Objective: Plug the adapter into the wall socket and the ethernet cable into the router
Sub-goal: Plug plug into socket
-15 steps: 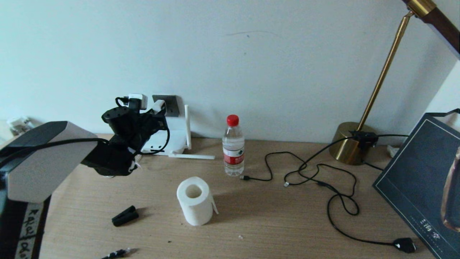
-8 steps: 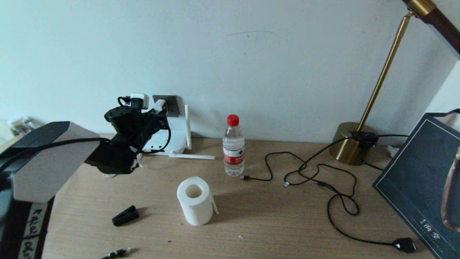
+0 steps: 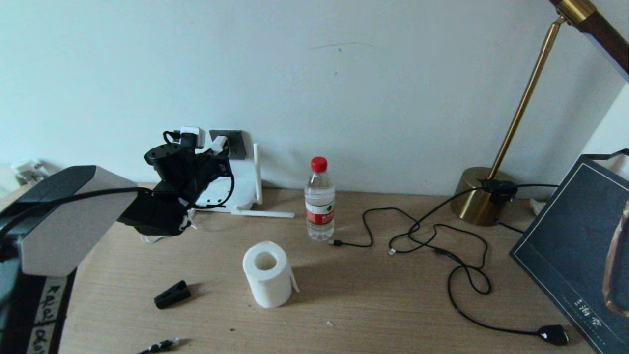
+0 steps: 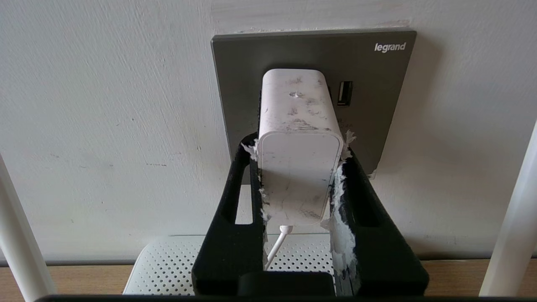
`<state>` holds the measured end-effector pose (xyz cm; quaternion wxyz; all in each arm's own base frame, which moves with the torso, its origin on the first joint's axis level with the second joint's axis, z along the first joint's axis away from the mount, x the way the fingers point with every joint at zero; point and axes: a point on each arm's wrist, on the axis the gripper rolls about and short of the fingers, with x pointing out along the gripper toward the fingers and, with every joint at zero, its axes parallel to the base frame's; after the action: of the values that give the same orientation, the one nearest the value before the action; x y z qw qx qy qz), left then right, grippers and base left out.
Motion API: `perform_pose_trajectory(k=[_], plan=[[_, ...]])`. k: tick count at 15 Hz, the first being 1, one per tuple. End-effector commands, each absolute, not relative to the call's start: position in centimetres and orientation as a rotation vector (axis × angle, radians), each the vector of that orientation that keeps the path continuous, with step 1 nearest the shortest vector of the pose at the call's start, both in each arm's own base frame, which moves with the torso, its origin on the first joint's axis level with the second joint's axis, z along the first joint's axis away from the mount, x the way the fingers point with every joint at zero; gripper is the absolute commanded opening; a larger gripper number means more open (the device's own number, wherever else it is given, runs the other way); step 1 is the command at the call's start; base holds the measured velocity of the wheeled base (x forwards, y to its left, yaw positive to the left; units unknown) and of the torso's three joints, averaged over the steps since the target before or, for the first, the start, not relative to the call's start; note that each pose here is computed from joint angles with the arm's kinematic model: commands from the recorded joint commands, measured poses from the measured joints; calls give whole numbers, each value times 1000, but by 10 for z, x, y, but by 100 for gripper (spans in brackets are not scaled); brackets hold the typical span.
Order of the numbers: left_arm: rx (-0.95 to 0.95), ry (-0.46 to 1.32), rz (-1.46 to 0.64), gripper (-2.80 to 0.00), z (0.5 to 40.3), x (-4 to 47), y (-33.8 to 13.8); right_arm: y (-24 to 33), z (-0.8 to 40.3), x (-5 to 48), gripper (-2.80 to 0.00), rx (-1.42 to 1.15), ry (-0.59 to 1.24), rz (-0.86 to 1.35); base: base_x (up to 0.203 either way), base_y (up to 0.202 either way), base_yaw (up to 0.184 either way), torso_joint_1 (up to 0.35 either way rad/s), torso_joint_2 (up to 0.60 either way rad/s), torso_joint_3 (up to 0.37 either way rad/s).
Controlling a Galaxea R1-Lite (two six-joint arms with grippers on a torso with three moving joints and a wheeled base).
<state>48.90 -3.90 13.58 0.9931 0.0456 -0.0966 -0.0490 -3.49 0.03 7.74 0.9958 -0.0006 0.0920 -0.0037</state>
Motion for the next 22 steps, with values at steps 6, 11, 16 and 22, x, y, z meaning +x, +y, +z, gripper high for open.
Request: perform_pose_trajectory(k=[6, 11, 16, 22], plan=[[78, -185, -87, -280, 137, 489, -40, 0, 77, -35, -280, -1, 187, -8, 0, 0, 0, 0, 0, 0], [77, -188, -84, -280, 138, 488, -39, 0, 77, -35, -280, -1, 187, -7, 0, 0, 0, 0, 0, 0], [39, -179, -87, -280, 135, 489, -43, 0, 77, -35, -280, -1, 187, -7, 0, 0, 0, 0, 0, 0], [33, -201, -78, -280, 132, 498, -45, 0, 77, -35, -280, -1, 187, -8, 0, 0, 0, 0, 0, 0]])
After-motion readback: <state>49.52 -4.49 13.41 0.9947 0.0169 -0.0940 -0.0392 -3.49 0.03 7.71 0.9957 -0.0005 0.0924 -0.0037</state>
